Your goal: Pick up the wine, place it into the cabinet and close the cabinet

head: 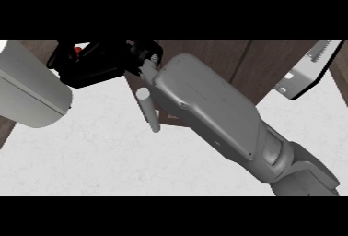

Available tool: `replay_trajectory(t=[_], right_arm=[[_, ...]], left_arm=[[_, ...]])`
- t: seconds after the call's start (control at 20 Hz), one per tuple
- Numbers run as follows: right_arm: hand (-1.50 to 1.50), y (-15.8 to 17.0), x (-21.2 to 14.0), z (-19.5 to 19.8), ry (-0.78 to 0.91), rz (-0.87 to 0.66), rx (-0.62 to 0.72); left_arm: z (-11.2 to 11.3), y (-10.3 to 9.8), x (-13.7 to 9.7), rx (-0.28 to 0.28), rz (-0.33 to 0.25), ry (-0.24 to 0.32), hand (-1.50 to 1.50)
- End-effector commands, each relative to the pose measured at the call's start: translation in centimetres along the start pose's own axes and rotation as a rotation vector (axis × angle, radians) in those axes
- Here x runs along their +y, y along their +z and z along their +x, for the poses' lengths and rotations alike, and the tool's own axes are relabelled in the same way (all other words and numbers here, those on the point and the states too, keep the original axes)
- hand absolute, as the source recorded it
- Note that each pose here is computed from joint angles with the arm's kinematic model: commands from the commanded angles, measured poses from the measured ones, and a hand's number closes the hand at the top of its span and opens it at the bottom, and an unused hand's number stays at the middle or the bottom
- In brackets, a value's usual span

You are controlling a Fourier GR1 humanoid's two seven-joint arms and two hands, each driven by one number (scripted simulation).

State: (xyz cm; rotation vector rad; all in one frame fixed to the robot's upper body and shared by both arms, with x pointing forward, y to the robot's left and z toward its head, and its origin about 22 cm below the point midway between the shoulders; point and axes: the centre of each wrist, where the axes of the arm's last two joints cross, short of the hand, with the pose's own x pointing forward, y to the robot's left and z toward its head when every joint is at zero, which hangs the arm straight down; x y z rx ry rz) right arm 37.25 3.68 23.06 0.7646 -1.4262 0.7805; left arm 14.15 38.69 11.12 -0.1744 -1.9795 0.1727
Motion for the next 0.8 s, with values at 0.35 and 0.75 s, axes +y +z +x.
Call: replay_trajectory(t=[0.35,0.75], right_arm=[[1.50,4.3,-9.9,-2.8,-0.029,-0.290,-0.048],[1.50,4.4,-10.2,-3.3,-0.038,-0.277,-0.071]], left_arm=[[0.5,-0.9,-1.0,0.012,-0.064,0.046,-1.50],[-0.2,-1.4,-3.2,0.041,-0.095,0.125,-1.50]])
